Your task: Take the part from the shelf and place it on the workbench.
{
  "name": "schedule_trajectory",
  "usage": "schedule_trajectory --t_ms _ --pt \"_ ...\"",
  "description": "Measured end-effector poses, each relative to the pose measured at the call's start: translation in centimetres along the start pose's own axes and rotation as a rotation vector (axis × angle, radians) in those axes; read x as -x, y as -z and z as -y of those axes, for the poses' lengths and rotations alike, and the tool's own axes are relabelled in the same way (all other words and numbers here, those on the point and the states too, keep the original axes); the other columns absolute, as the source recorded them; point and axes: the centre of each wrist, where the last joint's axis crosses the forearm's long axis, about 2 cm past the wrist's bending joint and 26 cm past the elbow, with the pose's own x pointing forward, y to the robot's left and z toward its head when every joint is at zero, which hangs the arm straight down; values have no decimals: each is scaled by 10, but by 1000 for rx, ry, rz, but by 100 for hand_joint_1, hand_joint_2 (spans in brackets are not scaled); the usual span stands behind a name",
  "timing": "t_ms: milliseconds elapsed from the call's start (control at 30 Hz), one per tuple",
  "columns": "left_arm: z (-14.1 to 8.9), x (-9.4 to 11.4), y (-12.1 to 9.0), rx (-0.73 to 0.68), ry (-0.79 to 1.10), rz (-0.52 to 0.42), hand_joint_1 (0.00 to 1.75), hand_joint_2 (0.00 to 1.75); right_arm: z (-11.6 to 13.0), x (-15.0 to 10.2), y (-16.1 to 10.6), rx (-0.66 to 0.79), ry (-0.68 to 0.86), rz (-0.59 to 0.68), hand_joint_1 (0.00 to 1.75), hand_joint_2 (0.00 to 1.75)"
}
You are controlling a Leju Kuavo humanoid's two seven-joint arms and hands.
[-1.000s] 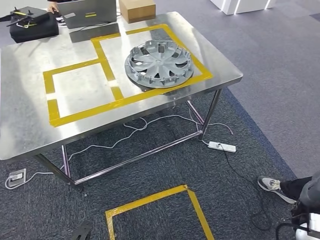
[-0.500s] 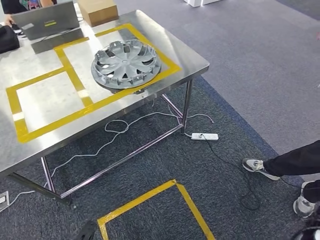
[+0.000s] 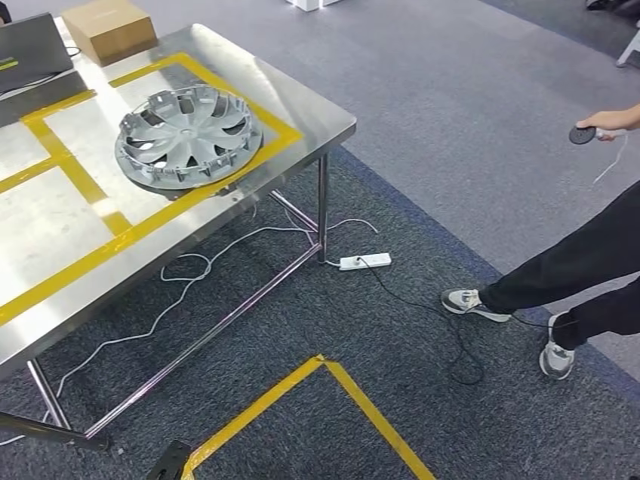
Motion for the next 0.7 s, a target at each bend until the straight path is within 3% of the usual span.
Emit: schedule_trajectory --t_ms 200,367,500,700 --pt "-1 4 0 -2 -1 -7 0 0 -12 34 -28 -18 -210 -285 0 0" --pt "-1 3 0 -8 6 -1 0 0 -26 50 -48 -77 -257 -429 0 0" --pt "-1 0 0 -9 15 4 0 0 -34 59 -61 -138 -298 -458 0 0" --pt "0 2 0 -6 23 -1 0 0 -43 58 -65 -240 -353 -381 0 0"
